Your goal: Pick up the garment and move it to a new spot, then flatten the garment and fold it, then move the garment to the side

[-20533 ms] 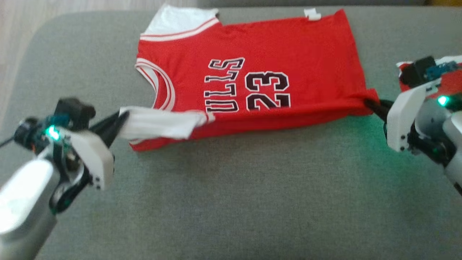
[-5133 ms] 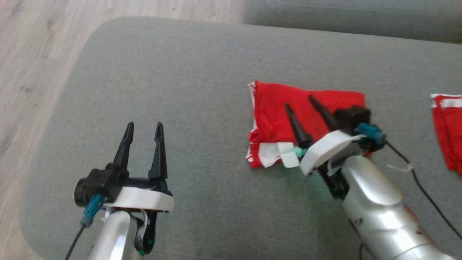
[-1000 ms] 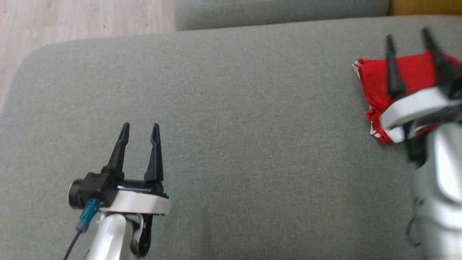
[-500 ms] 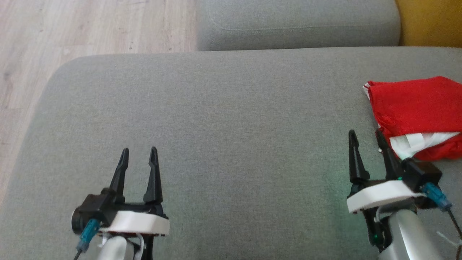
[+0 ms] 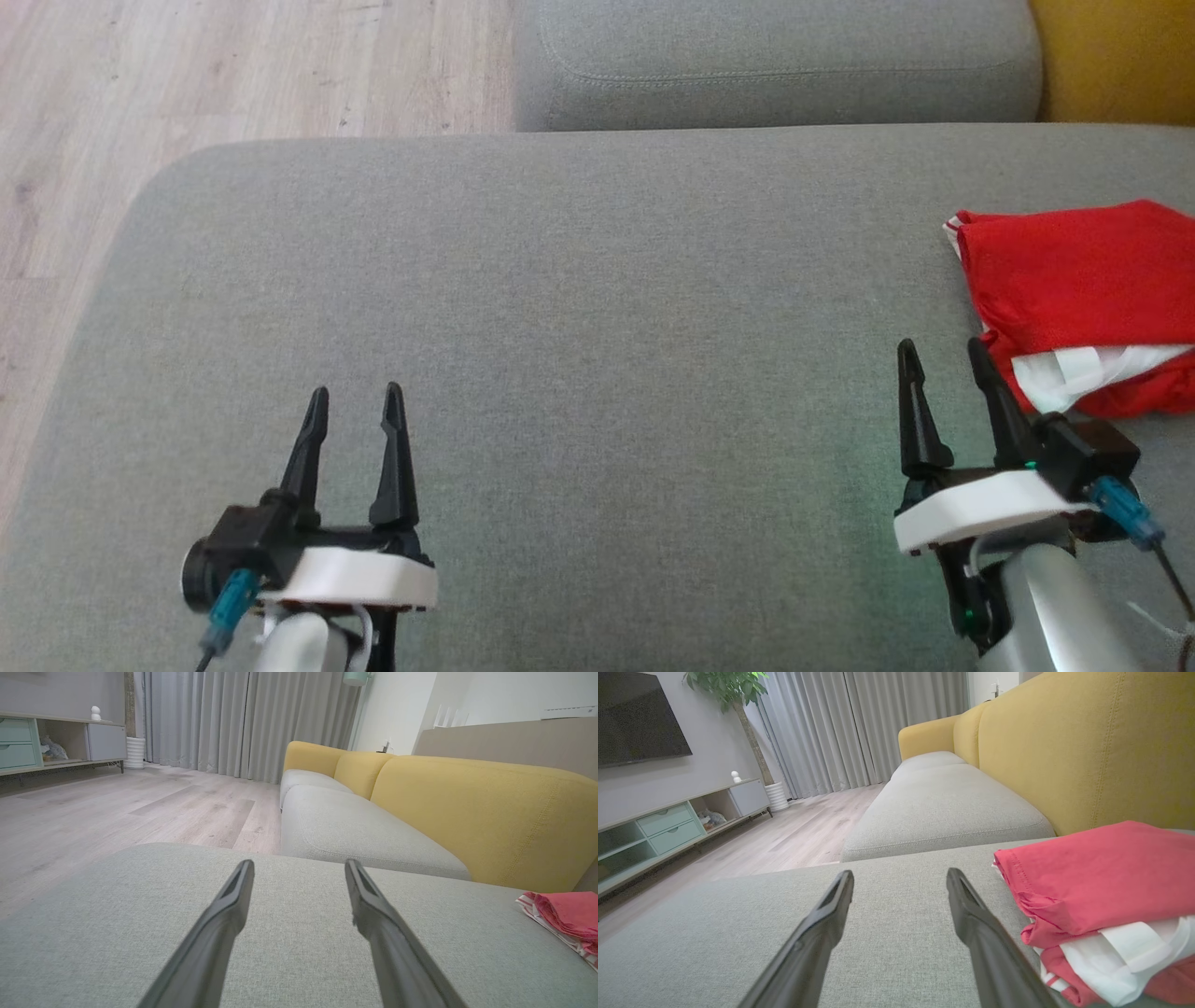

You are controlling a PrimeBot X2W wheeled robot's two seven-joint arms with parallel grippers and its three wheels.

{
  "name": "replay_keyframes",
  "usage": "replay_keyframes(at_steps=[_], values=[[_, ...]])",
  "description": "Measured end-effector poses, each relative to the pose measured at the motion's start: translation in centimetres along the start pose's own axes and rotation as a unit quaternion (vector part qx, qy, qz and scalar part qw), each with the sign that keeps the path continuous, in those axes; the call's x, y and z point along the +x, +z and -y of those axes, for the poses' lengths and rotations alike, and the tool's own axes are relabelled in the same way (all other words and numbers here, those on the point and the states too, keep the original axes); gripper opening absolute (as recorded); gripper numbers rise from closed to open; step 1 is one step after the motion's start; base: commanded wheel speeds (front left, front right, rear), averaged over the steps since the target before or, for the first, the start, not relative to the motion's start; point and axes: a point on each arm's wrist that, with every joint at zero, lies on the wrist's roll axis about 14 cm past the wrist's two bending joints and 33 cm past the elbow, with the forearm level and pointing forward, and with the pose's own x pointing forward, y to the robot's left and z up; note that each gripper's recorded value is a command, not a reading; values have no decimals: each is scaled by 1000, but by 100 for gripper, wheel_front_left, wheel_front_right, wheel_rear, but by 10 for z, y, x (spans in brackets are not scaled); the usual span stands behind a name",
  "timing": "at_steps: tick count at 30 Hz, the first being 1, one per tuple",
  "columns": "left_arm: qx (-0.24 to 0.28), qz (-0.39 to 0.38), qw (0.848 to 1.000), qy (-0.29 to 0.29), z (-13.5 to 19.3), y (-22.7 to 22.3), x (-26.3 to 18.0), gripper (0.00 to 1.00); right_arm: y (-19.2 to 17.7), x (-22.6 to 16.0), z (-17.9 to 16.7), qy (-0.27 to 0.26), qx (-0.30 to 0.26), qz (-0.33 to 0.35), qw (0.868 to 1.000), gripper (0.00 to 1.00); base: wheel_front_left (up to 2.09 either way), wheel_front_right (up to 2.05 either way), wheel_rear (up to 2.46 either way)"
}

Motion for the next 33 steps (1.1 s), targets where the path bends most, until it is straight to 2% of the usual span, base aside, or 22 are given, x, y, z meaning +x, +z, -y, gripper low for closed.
replay_keyframes(at_steps=[20,21,27,33], values=[[-23,5,1000,8,-1,3,2,100,2,-2,-1,2,2,2,1000,100,0,0,0],[-23,0,1000,8,-2,0,1,0,-1,-3,-1,1,3,-2,1000,0,0,0,0],[-36,-60,997,28,-11,-37,-19,0,-42,-26,6,-18,20,-65,998,0,0,0,0],[-66,-66,995,37,-13,-39,-19,0,-40,-26,10,-30,53,-64,996,0,0,0,0]])
